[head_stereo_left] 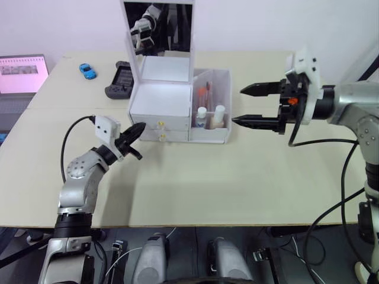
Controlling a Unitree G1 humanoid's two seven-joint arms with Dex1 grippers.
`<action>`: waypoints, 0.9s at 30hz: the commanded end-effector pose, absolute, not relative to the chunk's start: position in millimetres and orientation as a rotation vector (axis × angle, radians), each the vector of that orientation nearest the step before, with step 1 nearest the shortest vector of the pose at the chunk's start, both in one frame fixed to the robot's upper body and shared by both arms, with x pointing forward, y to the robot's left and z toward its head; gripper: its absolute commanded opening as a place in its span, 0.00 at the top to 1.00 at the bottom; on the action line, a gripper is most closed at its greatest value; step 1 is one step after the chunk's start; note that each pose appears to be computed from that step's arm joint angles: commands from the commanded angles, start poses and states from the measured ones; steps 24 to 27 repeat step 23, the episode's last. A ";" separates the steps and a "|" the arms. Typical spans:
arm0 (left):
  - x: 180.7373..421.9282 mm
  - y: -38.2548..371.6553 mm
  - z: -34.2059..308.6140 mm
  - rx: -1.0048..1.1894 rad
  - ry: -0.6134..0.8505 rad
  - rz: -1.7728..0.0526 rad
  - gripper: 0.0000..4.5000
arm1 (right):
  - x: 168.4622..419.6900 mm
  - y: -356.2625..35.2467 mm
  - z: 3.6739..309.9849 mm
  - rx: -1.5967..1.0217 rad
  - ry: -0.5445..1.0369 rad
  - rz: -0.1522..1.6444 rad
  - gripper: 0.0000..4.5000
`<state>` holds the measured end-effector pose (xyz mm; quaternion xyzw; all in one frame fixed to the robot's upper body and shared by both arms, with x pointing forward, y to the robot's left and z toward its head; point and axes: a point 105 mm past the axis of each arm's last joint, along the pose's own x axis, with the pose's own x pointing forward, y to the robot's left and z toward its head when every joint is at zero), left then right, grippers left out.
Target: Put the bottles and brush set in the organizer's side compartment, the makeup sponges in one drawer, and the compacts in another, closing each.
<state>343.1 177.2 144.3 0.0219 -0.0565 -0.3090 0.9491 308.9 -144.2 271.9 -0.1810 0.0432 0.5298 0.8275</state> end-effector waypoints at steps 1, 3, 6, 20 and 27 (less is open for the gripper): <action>324.5 185.0 160.7 0.062 -0.134 -0.677 0.99 | 298.2 -157.3 283.4 -0.379 0.054 1.128 0.00; 315.7 197.1 161.9 0.092 -0.109 -0.671 0.99 | 298.4 -168.8 276.8 -0.418 0.058 1.108 0.00; 305.9 219.5 159.2 0.116 -0.029 -0.646 0.80 | 310.2 -189.6 275.5 -0.285 0.044 1.020 0.00; 273.6 346.4 158.6 0.288 0.181 -0.284 0.01 | 305.1 -307.3 201.6 -0.273 0.016 0.522 0.00; 274.1 345.6 160.2 0.350 0.158 -0.292 0.01 | 306.6 -309.7 195.3 -0.306 -0.002 0.499 0.00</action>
